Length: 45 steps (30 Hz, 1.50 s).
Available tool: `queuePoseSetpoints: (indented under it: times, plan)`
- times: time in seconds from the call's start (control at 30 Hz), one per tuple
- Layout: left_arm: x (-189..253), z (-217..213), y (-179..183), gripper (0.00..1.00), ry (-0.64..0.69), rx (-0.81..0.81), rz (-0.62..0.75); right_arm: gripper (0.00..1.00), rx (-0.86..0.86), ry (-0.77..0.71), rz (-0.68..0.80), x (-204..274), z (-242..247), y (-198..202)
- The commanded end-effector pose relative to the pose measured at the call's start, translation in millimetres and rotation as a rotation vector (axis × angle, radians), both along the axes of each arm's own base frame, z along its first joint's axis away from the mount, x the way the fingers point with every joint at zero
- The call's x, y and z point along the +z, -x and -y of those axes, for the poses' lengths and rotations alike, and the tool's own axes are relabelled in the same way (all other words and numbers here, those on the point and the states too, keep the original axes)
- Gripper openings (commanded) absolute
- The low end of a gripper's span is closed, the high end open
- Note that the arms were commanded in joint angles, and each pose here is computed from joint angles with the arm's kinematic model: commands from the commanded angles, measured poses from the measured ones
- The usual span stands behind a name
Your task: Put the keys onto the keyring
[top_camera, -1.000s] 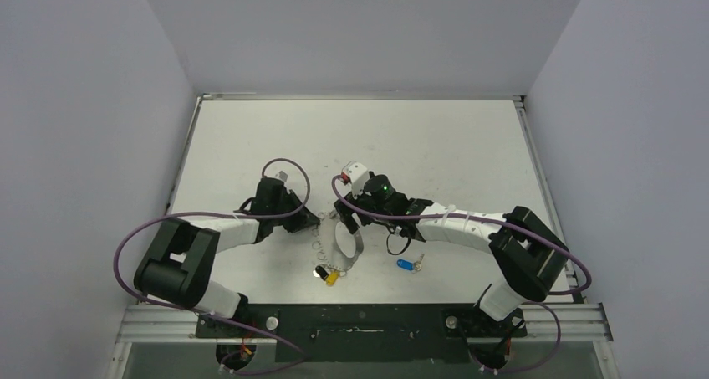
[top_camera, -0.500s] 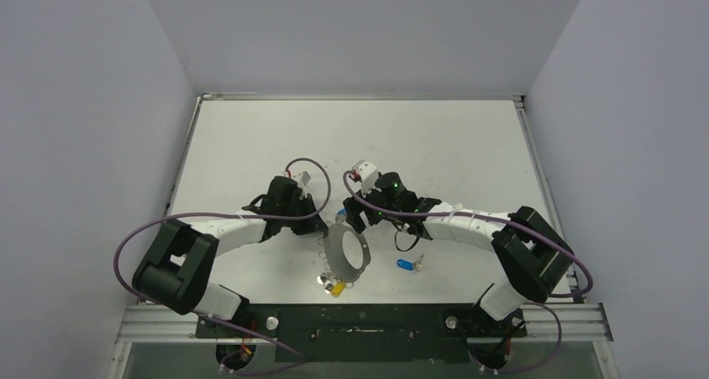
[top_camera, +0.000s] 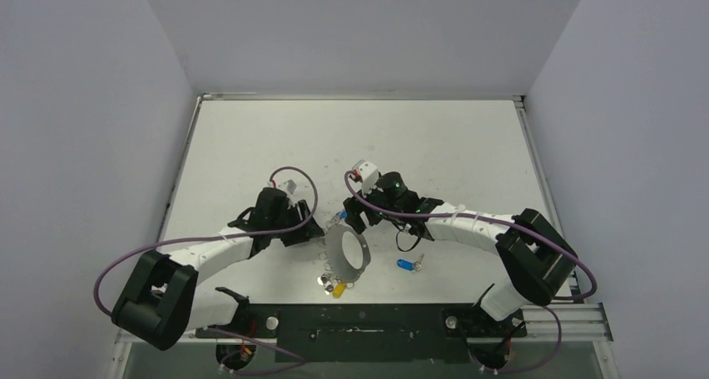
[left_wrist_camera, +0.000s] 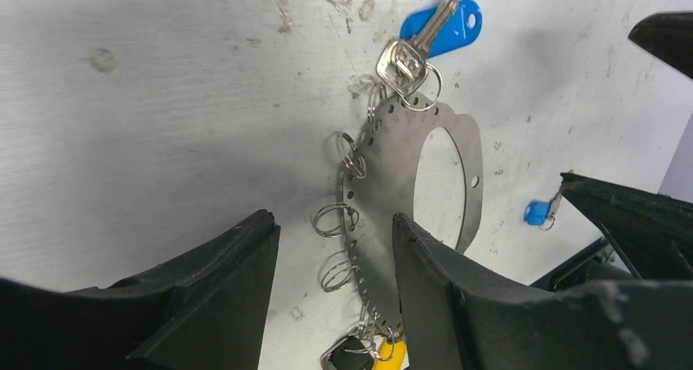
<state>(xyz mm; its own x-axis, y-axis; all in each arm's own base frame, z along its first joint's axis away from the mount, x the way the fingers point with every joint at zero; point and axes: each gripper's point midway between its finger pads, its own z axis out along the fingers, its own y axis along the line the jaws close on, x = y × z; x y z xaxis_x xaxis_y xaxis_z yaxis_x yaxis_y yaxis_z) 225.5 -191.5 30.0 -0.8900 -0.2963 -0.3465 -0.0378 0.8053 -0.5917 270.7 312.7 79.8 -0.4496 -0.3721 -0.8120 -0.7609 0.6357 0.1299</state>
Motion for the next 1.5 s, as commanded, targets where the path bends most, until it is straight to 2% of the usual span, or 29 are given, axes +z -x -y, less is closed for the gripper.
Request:
queuePoseSetpoints:
  times: [0.0,0.27,0.4,0.6,0.9,1.13,1.23,1.47]
  plan:
    - [16.1,-14.2,-14.8,0.51,-0.021,0.063,0.077,0.80,0.020,-0.068,0.060,26.4,-7.6,-4.6]
    - [41.6,5.6,-46.5,0.51,0.088,-0.033,0.132,0.79,0.019,-0.067,0.058,27.1,-5.0,-2.2]
    - [40.8,19.3,-54.9,0.48,0.157,-0.101,0.100,0.79,0.007,-0.065,0.063,28.5,0.1,-2.3]
    - [27.2,31.1,-59.4,0.37,0.197,-0.146,0.053,0.79,-0.002,-0.060,0.065,27.9,5.0,-2.4]
    - [-1.9,32.7,-61.8,0.30,0.185,-0.146,0.006,0.79,-0.002,-0.063,0.063,27.8,5.7,-2.2]
    - [-8.3,34.3,-62.7,0.13,0.191,-0.150,0.003,0.79,-0.002,-0.063,0.065,28.4,6.4,-2.6]
    - [-4.8,33.0,-64.2,0.00,0.185,-0.148,0.025,0.79,0.001,-0.067,0.066,30.1,6.1,-1.9]
    - [37.8,35.9,-69.0,0.00,0.190,-0.188,0.190,0.79,0.026,-0.112,0.087,46.4,4.3,2.8]
